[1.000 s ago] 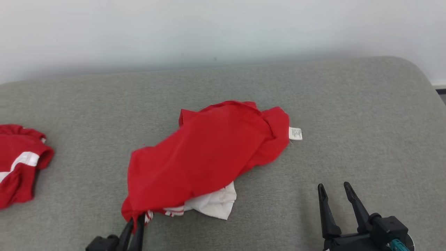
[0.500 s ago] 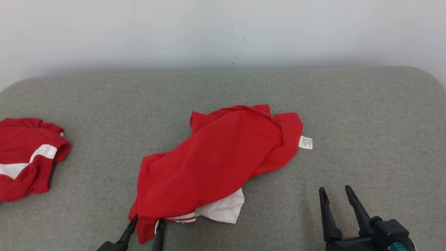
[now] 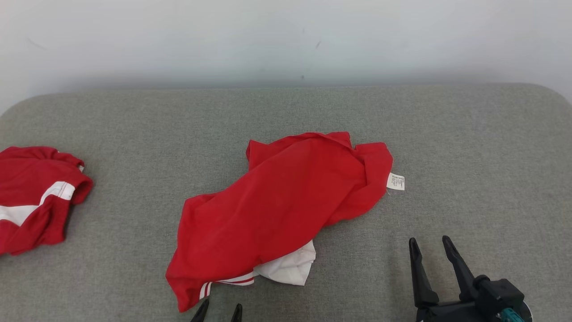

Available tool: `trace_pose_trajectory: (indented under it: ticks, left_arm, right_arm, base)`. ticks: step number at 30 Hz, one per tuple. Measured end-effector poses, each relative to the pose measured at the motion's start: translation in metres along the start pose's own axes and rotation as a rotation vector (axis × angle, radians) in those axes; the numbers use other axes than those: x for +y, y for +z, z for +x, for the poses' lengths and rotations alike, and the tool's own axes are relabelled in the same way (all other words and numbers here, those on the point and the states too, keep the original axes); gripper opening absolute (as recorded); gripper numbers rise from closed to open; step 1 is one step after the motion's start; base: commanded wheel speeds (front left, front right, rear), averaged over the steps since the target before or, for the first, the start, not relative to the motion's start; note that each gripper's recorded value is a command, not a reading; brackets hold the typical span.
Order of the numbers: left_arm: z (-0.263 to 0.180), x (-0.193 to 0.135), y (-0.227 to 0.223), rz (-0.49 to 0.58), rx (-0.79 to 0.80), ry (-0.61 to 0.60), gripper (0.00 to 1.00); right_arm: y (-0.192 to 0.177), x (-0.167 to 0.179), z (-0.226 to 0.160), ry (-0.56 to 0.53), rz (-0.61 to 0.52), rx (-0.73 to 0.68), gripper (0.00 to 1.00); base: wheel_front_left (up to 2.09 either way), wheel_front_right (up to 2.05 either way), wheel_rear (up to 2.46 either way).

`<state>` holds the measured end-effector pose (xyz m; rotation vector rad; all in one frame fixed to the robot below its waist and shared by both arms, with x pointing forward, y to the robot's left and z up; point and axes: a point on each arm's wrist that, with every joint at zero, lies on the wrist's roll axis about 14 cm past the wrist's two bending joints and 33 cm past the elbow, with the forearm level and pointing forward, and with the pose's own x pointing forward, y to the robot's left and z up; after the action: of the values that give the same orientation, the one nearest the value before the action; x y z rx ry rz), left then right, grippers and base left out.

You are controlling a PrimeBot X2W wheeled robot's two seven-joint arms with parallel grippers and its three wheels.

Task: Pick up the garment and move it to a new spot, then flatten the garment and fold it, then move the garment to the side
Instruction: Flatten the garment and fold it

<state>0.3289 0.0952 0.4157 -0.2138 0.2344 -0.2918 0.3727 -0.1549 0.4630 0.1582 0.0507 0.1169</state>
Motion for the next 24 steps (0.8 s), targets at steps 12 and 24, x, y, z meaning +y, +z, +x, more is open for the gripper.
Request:
trace_pose_trajectory:
  ticks: [12, 24]
  left_arm:
    - [0.042, -0.017, 0.012, 0.046, -0.012, -0.084, 1.0]
    - [0.068, 0.001, 0.006, 0.146, 0.026, -0.033, 0.0]
  right_arm:
    - [0.003, -0.019, -0.009, -0.062, -0.005, -0.008, 1.0]
    - [-0.001, -0.038, -0.018, -0.126, -0.009, 0.008, 1.0]
  base:
    - [0.0, 0.0, 0.0]
    - [0.0, 0.0, 0.0]
